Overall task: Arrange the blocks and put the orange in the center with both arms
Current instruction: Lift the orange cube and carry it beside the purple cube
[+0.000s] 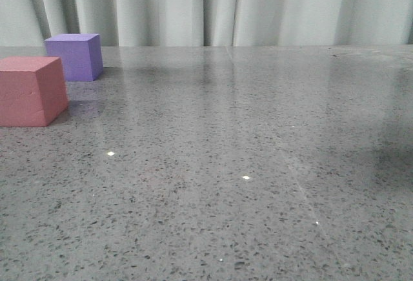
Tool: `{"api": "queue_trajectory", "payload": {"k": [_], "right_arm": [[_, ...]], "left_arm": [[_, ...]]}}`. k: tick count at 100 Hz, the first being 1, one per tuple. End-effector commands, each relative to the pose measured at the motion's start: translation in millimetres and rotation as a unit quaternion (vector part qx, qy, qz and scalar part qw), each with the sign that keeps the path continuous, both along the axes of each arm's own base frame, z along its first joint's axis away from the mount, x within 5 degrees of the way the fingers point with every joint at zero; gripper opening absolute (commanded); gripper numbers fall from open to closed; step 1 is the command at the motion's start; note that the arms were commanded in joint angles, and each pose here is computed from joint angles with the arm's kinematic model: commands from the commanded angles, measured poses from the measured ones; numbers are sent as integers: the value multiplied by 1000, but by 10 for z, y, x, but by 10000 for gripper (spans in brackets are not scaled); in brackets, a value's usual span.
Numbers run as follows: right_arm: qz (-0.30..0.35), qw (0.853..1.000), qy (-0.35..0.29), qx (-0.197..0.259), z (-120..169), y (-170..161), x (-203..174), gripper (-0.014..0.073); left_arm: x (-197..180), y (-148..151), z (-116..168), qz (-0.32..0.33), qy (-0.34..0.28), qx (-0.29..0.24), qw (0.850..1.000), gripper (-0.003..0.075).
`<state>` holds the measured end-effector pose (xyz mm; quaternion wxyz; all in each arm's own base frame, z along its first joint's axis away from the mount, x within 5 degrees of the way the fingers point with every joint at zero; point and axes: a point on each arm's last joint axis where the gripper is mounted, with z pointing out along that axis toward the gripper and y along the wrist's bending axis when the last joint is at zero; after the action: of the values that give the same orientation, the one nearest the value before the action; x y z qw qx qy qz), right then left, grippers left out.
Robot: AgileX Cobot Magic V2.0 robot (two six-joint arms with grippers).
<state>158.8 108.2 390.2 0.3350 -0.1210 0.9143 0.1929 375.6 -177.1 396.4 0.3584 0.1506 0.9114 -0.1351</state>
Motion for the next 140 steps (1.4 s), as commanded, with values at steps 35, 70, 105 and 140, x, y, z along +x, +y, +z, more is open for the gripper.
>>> {"api": "queue_trajectory", "payload": {"k": [35,70,105,140], "right_arm": [[0,999,-43,19,141,-18,-10,590],[0,999,-43,19,141,-18,-10,590],[0,999,-43,19,141,-18,-10,590],[0,999,-48,23,150,-14,-4,590]], "left_arm": [[-353,430,454,153,-9,53,987,70],[-488,576,229,187,-5,76,979,70],[-380,719,-100,198,28,37,979,70],[-355,714,-382,192,50,37,979,70]]}}
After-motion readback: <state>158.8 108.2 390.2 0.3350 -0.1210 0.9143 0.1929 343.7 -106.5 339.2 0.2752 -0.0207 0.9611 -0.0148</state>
